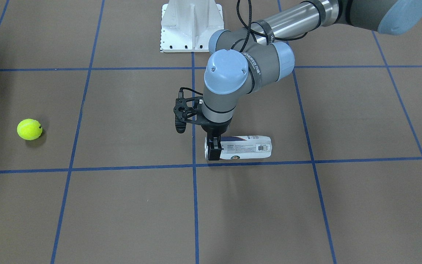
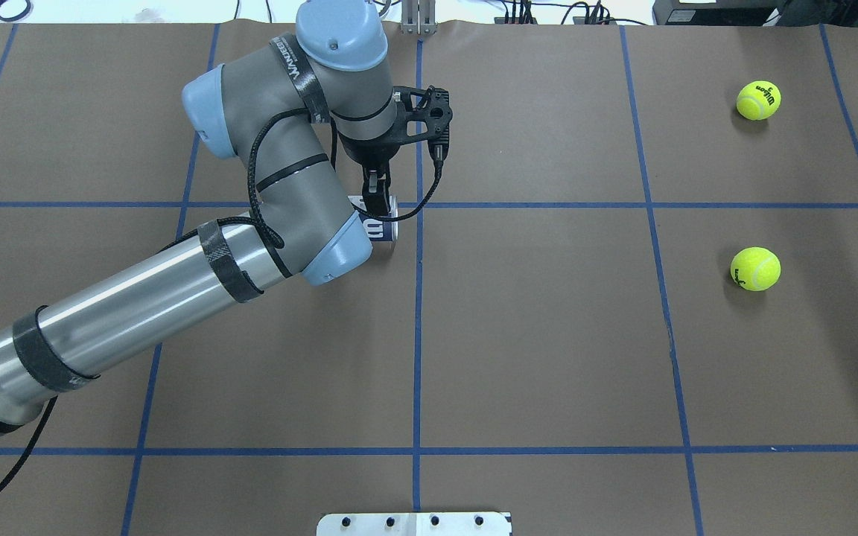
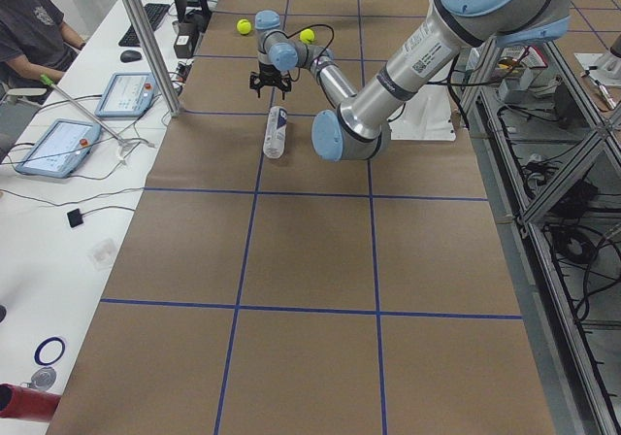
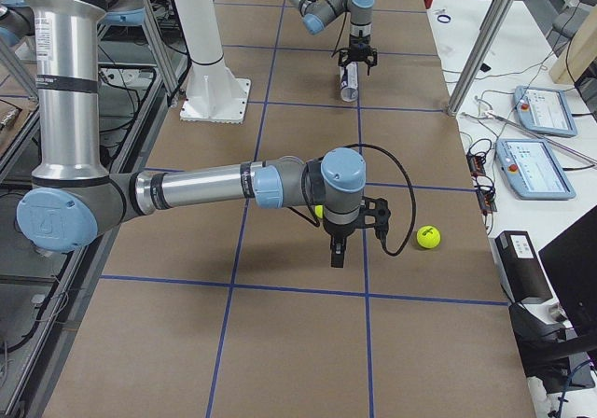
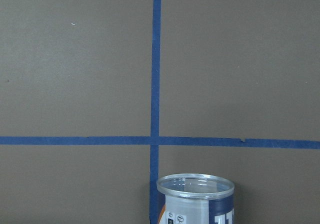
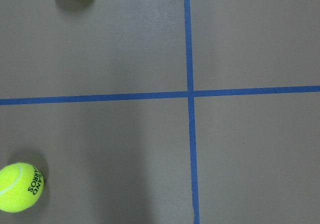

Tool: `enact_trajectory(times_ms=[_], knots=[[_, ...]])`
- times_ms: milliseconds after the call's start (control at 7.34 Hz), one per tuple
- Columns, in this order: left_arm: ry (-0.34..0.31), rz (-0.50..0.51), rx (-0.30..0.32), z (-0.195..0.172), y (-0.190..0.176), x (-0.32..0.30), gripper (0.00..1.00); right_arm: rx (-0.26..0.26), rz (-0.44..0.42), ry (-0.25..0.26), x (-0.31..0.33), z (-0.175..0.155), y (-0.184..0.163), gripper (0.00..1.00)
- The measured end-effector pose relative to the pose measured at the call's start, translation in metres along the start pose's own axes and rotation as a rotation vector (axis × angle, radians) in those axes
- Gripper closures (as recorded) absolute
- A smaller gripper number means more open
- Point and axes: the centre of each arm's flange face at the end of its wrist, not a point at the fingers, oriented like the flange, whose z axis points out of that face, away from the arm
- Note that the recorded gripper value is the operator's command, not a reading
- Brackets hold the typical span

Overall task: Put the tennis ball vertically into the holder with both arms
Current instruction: 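Lift the tube with the left gripper and tilt it upright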

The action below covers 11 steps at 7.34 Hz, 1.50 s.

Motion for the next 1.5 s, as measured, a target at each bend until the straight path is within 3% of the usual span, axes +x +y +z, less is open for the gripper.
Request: enact_trajectory(times_ms=[545, 1498], knots=[[-0.052, 0.041, -0.069, 0.023, -0.030, 0.035, 0.01, -0.005, 0.005, -0.001, 0.002, 0.002, 0.001, 0.01], [-0.059, 0.022, -0.063, 0.051, -0.028, 0.037, 0.01, -0.005, 0.006, -0.001, 0.002, 0.002, 0.001, 0.01]])
